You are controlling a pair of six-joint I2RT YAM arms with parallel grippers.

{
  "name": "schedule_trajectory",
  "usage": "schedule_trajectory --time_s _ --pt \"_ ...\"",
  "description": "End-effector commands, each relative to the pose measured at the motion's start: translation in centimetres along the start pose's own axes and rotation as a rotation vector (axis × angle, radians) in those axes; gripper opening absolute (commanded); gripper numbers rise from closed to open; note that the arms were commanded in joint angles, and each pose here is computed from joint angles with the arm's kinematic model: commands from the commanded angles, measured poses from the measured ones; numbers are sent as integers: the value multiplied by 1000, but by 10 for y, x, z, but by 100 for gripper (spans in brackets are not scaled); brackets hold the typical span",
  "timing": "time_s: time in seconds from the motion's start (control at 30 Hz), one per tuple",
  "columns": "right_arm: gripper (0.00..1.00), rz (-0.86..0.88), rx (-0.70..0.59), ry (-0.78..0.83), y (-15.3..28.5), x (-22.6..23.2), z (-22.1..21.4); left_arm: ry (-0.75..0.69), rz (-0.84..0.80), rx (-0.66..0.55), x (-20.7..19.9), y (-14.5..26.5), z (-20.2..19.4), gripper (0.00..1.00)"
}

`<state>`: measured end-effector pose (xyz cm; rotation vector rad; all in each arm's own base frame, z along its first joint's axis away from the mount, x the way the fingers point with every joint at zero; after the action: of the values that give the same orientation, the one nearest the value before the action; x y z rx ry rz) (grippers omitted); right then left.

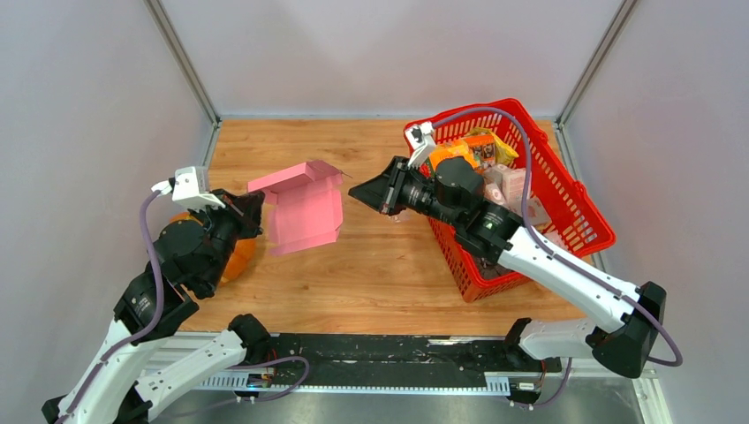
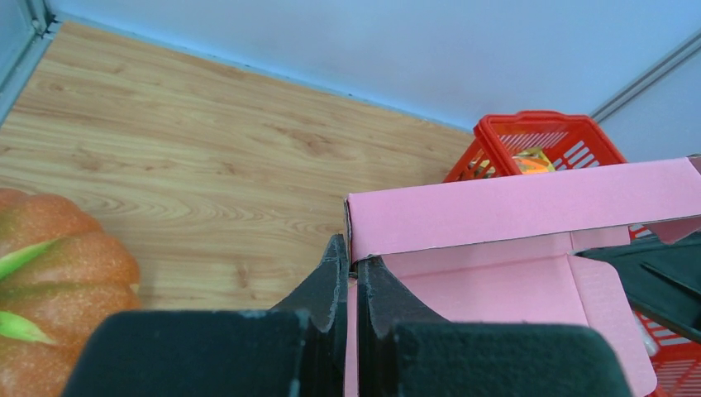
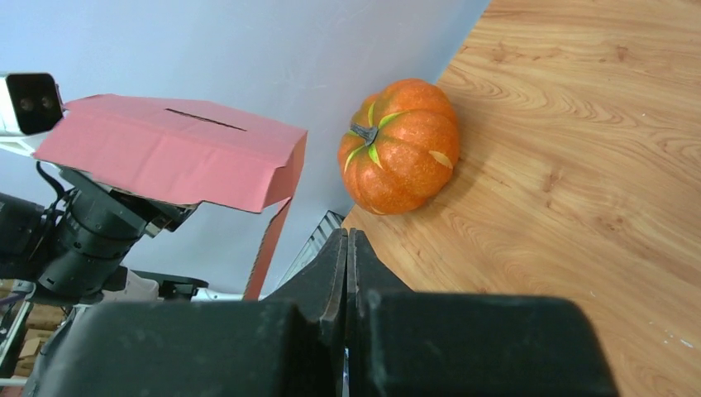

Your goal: Fold the paper box

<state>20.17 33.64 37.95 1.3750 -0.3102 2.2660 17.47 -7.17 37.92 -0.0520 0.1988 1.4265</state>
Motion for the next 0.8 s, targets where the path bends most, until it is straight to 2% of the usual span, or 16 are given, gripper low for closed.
schedule_trajectory --time_s 0.0,0.63,0.77 --pt "0 95 -64 -19 -2 34 18 95 -33 -42 -8 1 12 0" --pt "0 213 -126 25 -3 72 16 90 -31 -23 -10 -3 7 0" --pt "0 206 -133 103 -9 73 11 82 -39 -9 -13 -4 6 0"
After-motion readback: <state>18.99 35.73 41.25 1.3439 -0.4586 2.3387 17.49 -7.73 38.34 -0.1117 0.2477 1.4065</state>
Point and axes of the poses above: each gripper's point midway between its finger pads, its own y axis back along the fingers, its own x axis along the line the jaws close on, z = x × y, the point moved 3 cm from there along y, back along the fingers, and after that the axes turned 14 degrees about -y, right-handed, at the moved point
